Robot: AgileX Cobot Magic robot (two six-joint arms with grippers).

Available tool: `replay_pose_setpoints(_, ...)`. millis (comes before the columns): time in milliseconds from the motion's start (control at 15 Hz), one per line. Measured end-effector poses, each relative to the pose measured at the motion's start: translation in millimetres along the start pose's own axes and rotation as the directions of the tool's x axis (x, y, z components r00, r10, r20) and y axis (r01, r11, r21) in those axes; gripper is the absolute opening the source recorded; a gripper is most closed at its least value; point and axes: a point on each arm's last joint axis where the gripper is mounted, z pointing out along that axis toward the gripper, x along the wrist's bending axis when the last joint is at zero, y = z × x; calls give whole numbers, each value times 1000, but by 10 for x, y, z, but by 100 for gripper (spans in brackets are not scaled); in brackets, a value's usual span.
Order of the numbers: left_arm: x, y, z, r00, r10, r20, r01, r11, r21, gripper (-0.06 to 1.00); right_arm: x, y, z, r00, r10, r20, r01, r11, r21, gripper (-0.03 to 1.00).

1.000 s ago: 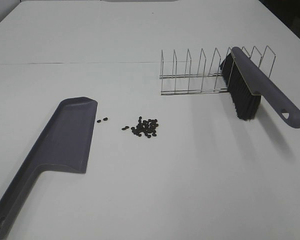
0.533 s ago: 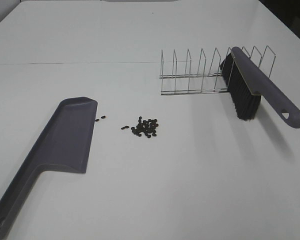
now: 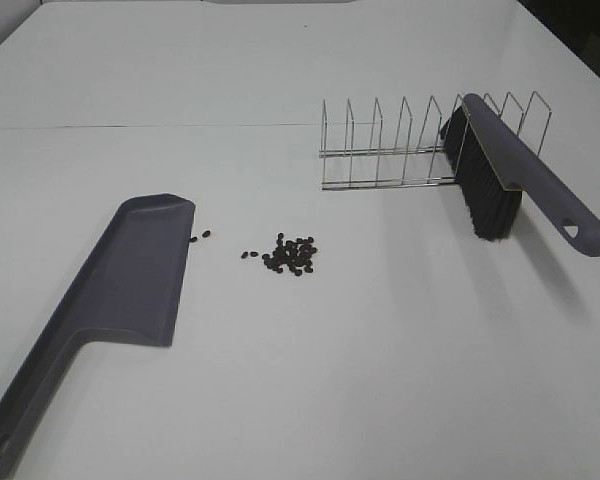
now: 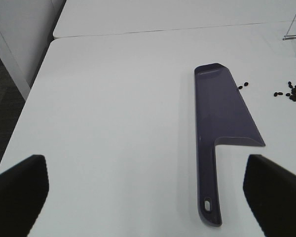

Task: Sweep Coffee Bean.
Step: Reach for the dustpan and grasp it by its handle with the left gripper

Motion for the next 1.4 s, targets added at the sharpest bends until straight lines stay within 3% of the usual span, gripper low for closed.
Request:
replay_pose_setpoints(467,1,6,8,1000,-3,0,3,1000,5,99,0,0,0,1000,0,0,0,1000,0,98)
replay_pose_setpoints(600,12,111,92,1000,-8,6,8,996,94,99,0,0,0,1000,0,0,0,1000,0,98)
replay_pose_setpoints(733,43,291,290,1000,-13,9,10,956,294,99,3,0,0,1000,2,-4,-2,1000,0,98)
replay_pose_setpoints(867,64,422,440,1000,-13,15,6,912,409,99,3,0,0,1000,2,-4,-2,1000,0,98)
replay_pose_setpoints(1133,89,525,707,1000,-9,24,-4,863,505,99,3,0,0,1000,2,-4,-2,1000,0,98)
replay_pose_setpoints(1400,113,532,1067,999,-26,27,3,781,624,99,3,0,0,1000,2,-4,-2,1000,0,98)
